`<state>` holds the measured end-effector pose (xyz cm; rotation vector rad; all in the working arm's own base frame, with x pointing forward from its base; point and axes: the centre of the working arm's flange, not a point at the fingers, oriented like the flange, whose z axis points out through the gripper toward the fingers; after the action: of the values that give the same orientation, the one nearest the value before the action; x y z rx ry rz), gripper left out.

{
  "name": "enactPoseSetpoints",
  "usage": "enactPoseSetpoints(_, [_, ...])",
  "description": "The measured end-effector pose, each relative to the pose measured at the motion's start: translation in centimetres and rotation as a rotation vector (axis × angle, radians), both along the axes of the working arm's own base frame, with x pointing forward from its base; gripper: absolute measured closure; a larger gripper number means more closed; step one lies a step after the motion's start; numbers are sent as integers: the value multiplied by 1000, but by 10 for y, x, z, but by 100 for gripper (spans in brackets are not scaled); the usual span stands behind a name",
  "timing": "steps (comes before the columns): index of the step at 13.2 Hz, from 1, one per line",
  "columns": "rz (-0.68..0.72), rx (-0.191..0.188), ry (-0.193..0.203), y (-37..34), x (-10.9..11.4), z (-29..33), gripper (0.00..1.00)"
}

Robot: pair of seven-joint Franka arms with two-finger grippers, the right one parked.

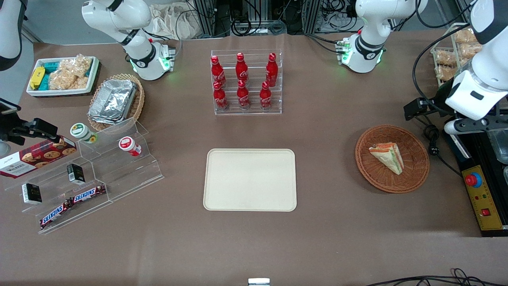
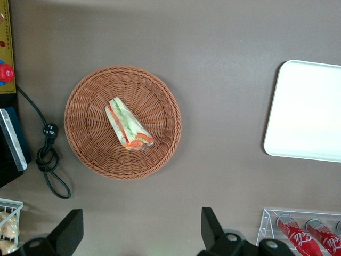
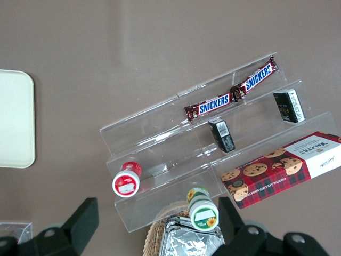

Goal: Place sandwich from basket to tray
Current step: 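Move the left gripper down over the wrapped sandwich in the wicker basket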

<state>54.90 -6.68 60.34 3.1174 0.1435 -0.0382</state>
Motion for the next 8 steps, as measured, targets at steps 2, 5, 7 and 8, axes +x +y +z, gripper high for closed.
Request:
enactPoseSetpoints(2, [-1,2,17,0,-2,0,0])
enactPoseSetpoints(5, [8,5,49,1,-1,-8,0])
enactPoseSetpoints(7, [54,9,86,6,4,-27,0])
enactPoseSetpoints(8, [79,11,102,9,8,-42,0])
